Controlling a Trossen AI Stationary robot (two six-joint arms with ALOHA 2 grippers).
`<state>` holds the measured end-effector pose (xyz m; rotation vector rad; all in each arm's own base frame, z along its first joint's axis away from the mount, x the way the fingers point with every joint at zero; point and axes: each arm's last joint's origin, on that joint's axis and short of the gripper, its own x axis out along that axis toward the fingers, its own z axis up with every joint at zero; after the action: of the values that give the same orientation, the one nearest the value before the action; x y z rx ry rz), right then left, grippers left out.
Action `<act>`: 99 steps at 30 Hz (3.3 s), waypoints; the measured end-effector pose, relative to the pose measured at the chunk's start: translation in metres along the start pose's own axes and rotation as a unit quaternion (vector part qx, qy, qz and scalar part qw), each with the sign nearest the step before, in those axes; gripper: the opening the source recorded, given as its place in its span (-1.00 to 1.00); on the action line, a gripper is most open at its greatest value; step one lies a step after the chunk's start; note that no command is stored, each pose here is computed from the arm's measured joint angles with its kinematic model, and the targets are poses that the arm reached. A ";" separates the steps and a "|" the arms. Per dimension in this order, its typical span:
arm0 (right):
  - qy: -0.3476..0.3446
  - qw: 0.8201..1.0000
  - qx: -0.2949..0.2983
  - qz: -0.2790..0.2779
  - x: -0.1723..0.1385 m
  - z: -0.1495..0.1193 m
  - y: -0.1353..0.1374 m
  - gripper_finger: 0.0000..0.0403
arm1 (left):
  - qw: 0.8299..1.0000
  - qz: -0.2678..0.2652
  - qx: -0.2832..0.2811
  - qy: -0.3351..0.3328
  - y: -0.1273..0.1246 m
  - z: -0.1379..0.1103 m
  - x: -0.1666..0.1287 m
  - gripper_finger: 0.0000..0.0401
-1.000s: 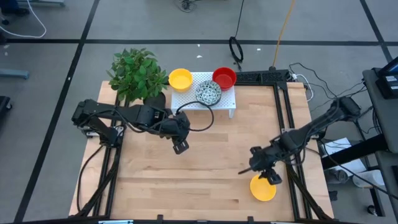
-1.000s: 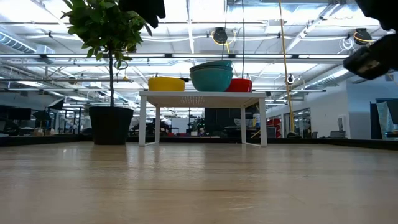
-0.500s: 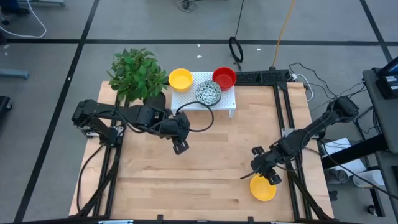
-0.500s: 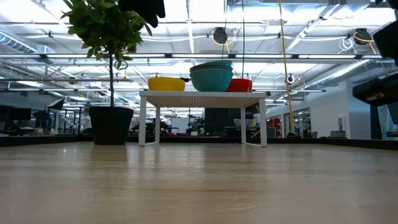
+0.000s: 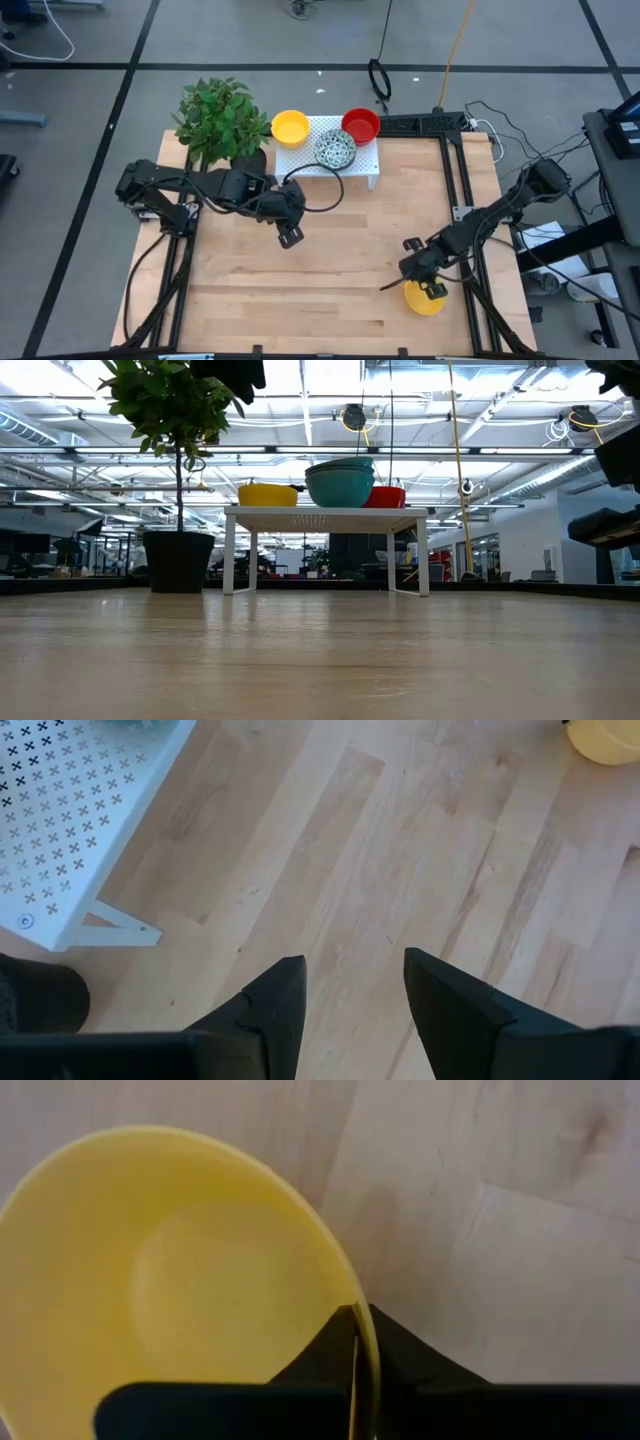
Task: Pick & Place Mini bowls
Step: Stack the yellow bowl on the yellow bowl on the shelf
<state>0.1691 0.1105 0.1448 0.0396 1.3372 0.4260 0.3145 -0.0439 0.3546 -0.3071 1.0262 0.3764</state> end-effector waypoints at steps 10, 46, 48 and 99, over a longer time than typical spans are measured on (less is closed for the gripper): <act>-0.057 0.992 0.096 -0.062 -0.015 0.020 -0.040 -0.99 | 1.000 -0.008 0.001 0.017 0.000 -0.002 0.000 -0.14; -0.267 0.893 0.337 -0.133 -0.032 0.172 -0.191 -0.81 | 1.000 -0.016 -0.005 0.024 0.000 -0.003 0.000 -0.14; -0.274 0.892 0.335 -0.133 -0.033 0.173 -0.192 -0.72 | 1.000 -0.016 -0.004 0.023 0.000 -0.003 0.000 -0.14; -0.473 0.842 0.185 -0.185 -0.225 -0.026 -0.018 -0.24 | 0.914 -0.057 0.401 0.016 -0.027 -0.050 0.168 -0.14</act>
<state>0.1125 0.0159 0.3429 0.2738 0.3973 -0.2003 0.3666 -0.0622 0.1858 0.3696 1.1050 -0.1748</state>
